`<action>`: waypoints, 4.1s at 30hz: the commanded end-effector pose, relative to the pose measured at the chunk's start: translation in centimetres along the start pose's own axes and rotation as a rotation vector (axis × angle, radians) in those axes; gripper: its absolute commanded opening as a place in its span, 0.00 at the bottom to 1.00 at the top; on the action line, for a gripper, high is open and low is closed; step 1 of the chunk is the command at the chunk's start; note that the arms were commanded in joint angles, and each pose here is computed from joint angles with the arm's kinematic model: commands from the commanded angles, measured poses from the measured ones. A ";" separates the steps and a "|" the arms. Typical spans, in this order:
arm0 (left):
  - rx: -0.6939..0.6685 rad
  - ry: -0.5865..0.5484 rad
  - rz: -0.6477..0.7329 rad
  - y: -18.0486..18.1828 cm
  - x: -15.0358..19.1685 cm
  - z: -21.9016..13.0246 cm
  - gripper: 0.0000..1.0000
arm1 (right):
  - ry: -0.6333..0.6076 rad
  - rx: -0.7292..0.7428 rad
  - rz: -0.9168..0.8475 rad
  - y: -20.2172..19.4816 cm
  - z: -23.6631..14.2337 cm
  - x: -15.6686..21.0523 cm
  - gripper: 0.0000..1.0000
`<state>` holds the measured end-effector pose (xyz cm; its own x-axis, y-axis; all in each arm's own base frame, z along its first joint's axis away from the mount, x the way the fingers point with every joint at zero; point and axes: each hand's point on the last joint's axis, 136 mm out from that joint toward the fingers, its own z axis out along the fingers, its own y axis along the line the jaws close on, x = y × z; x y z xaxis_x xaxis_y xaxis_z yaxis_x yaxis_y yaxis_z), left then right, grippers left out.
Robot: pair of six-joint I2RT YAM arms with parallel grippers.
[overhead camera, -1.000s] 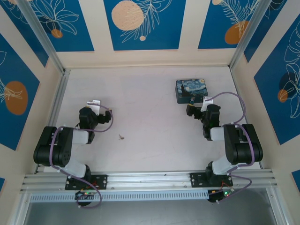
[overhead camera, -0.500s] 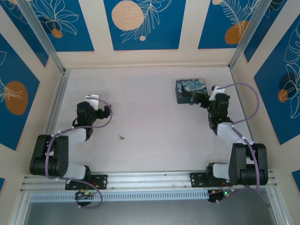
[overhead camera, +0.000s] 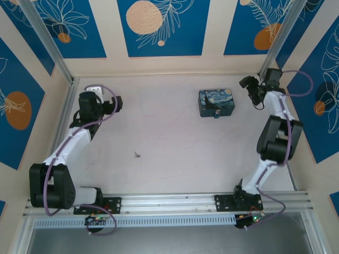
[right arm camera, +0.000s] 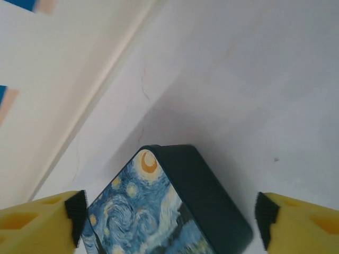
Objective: Unlock the padlock with the key
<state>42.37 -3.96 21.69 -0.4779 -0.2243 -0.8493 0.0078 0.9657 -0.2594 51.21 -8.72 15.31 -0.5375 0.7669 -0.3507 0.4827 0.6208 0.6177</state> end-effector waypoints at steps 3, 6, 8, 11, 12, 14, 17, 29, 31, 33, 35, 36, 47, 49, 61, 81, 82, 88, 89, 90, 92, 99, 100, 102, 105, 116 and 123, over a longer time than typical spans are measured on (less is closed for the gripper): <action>0.061 0.261 -0.243 -2.1 3.1 1.0 1.00 | 0.308 -0.021 0.129 -0.4 4.5 4.7 0.79; 0.104 0.310 -0.262 -3.8 3.5 1.4 1.00 | 0.350 -0.046 0.116 0.1 6.4 5.7 0.76; 0.132 0.319 -0.263 -4.7 3.5 1.6 1.00 | 0.370 -0.064 0.090 0.6 7.3 6.6 0.75; 0.152 0.338 -0.255 -5.8 3.9 1.8 1.00 | 0.408 -0.099 0.046 1.6 8.1 8.4 0.71; 0.156 0.345 -0.250 -6.1 4.1 1.9 1.00 | 0.418 -0.104 0.030 1.8 8.2 9.1 0.69; 0.161 0.362 -0.241 -6.7 4.5 2.1 1.00 | 0.439 -0.121 0.001 2.4 8.3 10.6 0.68; 0.167 0.392 -0.222 -7.6 5.5 2.6 1.00 | 0.478 -0.145 -0.031 3.4 7.9 13.4 0.64; 0.200 0.477 -0.147 -12.4 9.3 4.3 1.00 | 0.557 -0.204 -0.224 8.7 2.4 28.1 0.68; 0.202 0.490 -0.138 -12.9 9.9 4.6 1.00 | 0.539 -0.193 -0.231 8.6 1.9 28.7 0.70; 0.208 0.497 -0.132 -13.3 10.4 4.9 1.00 | 0.526 -0.175 -0.228 8.3 1.7 28.9 0.70; 0.215 0.506 -0.128 -13.6 10.8 5.3 1.00 | 0.530 -0.172 -0.225 8.2 1.5 29.1 0.70; 0.221 0.514 -0.128 -13.8 11.1 5.5 1.00 | 0.535 -0.168 -0.224 8.1 1.5 29.3 0.70; 0.301 0.575 -0.125 -17.9 14.2 6.6 1.00 | 0.550 -0.169 -0.240 8.4 0.8 30.8 0.65; 0.313 0.581 -0.120 -18.5 14.8 6.2 1.00 | 0.551 -0.175 -0.240 8.5 0.5 31.0 0.63; 0.348 0.542 -0.157 -20.4 17.2 1.8 1.00 | 0.570 -0.204 -0.230 8.2 -0.6 32.0 0.59; 0.237 0.512 -0.118 -19.2 18.4 1.0 1.00 | 0.529 -0.187 -0.229 7.5 -2.3 31.7 0.78; 0.223 0.501 -0.114 -18.8 18.0 1.0 1.00 | 0.498 -0.180 -0.231 7.3 -2.7 31.1 0.84; 0.150 0.407 -0.107 -16.4 15.0 -0.7 1.00 | 0.307 -0.139 -0.332 7.0 -6.6 27.8 0.99; 0.135 0.398 -0.113 -15.9 14.6 -1.1 1.00 | 0.307 -0.145 -0.360 7.2 -7.2 27.9 0.99; 0.120 0.389 -0.118 -15.3 14.3 -1.6 1.00 | 0.312 -0.159 -0.395 7.6 -8.1 28.2 0.99; 0.088 0.381 -0.132 -14.2 14.1 -2.5 1.00 | 0.359 -0.218 -0.466 8.5 -9.7 29.8 1.00; 0.011 0.357 -0.263 -9.5 14.1 -4.8 1.00 | 0.569 -0.330 -0.647 9.7 -13.3 38.7 0.85; 0.006 0.360 -0.282 -8.9 14.0 -5.0 1.00 | 0.593 -0.325 -0.673 9.7 -13.5 40.2 0.85; -0.003 0.365 -0.314 -7.8 13.6 -5.2 1.00 | 0.621 -0.308 -0.707 9.8 -13.4 42.3 0.82; 0.028 0.369 -0.342 -6.9 12.6 -5.3 1.00 | 0.671 -0.269 -0.769 10.0 -12.6 45.9 0.79; -0.080 0.412 -0.571 -0.4 12.3 -4.4 1.00 | 0.761 -0.031 -0.991 10.8 -7.0 54.6 0.65; -0.073 0.430 -0.655 1.0 12.8 -3.7 1.00 | 0.741 0.102 -1.094 11.3 -4.0 57.0 0.63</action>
<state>33.26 -5.06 12.85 -0.6535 -0.6798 -0.3329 -0.4344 0.6970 -0.5706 23.61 42.52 5.73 -0.9202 -0.3474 -0.1803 -0.3880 0.8702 0.3036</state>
